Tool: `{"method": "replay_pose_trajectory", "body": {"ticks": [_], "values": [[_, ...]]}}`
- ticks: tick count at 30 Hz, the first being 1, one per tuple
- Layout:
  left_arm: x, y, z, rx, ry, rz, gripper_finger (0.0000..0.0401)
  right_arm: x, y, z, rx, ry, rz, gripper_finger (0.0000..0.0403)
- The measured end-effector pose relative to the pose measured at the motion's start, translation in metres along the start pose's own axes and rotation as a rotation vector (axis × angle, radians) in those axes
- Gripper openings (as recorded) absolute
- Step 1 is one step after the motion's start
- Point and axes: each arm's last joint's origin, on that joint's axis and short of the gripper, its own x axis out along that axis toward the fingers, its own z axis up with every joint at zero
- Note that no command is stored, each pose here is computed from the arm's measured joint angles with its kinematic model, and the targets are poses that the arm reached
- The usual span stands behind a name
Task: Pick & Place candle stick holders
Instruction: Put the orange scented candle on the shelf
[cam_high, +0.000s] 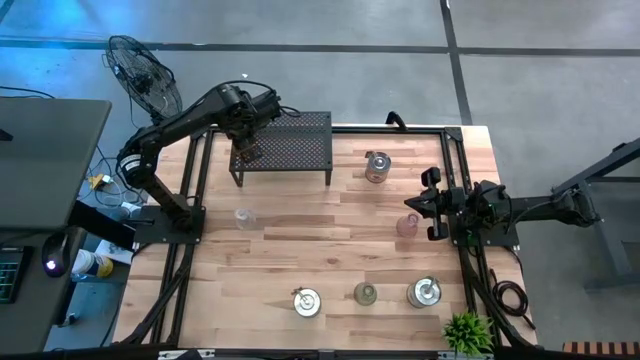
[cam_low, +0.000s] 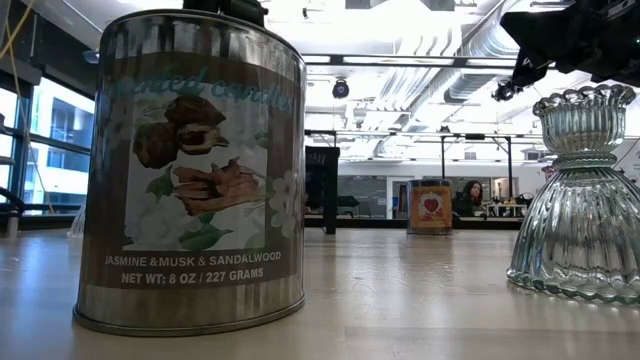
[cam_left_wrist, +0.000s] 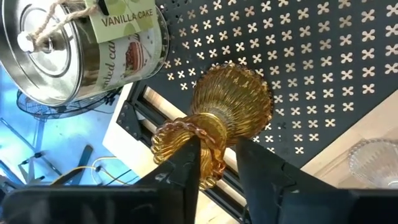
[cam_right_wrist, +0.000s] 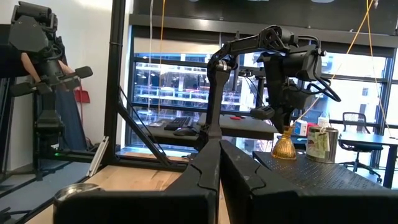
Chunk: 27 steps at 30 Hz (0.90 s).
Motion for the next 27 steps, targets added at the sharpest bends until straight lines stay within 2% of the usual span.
{"method": "replay_pose_trajectory", "body": {"ticks": [9,16,21,24,27], "values": [[-0.004,0.003,-0.001,-0.013,0.004,0.054,0.0176,0.0,0.0,0.0,0.0,0.0,0.0,0.0],[-0.031,0.016,0.0,-0.064,-0.102,0.072,0.0182,0.0,0.0,-0.001,-0.01,0.007,-0.005,0.0],[-0.061,0.01,-0.001,-0.05,-0.218,0.098,0.0161,0.0,0.0,-0.002,-0.01,0.017,-0.015,0.0],[-0.08,-0.007,-0.01,-0.001,-0.311,0.095,0.0122,0.0,0.0,-0.002,-0.01,0.026,-0.015,0.0],[-0.098,-0.029,-0.026,0.029,-0.46,0.054,0.0067,0.0,0.0,-0.004,-0.008,0.044,-0.014,0.0]]}}
